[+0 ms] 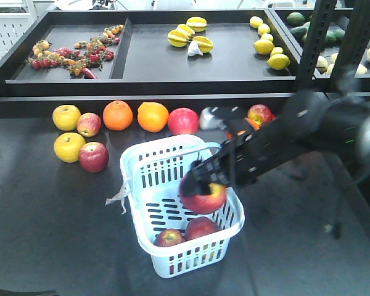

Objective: Pick three apples into basket with both arms
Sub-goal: 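Lift the held red apple and carry it over the basket, then lower the apple into the basket and open the right gripper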

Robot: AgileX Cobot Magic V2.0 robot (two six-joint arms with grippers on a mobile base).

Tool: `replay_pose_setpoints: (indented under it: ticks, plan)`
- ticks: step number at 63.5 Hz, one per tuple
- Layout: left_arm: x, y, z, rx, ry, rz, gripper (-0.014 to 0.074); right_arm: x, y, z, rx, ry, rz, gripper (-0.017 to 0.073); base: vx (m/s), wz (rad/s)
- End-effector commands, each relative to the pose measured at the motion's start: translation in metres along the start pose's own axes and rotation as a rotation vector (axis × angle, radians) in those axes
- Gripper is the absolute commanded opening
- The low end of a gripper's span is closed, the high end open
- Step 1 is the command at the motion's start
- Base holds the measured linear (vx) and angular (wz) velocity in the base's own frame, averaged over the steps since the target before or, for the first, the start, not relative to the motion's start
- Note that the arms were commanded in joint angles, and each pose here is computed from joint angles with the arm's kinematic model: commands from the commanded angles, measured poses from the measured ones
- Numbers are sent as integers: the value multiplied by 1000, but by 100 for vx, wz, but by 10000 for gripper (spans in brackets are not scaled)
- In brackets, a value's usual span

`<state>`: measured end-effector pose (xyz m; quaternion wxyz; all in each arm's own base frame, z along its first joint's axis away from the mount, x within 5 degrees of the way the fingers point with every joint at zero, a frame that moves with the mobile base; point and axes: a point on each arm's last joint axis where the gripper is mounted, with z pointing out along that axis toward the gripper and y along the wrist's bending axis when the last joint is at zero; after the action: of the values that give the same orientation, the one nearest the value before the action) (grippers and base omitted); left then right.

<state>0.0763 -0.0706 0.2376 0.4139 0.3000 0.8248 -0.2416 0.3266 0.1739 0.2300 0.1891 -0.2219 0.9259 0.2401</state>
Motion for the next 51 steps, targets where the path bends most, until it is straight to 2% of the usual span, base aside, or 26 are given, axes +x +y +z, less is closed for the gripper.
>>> replay_pose_setpoints:
  ticks: [1,8,23,28,32,41,51]
  plan:
    - [-12,1,-3,-14,-65,-27,-7,-14,9,-6,4,-109,-5,163,0,0]
    - [-12,1,-3,-14,-65,-27,-7,-13,6,4,-6,-94,-11,277,0,0]
    - [-12,1,-3,-14,-65,-27,-7,-13,5,7,-6,-92,-35,638,0,0]
    - [-12,1,-3,-14,-65,-27,-7,-13,5,7,-6,-91,-35,702,0,0]
    - [-12,1,-3,-14,-65,-27,-7,-13,5,7,-7,-89,-35,728,0,0]
    - [-12,1,-3,-14,-65,-27,-7,-13,5,6,-8,-90,-36,720,0,0]
    - [-12,1,-3,-14,-65,-27,-7,-11,10,-1,-26,-75,-47,662,0,0]
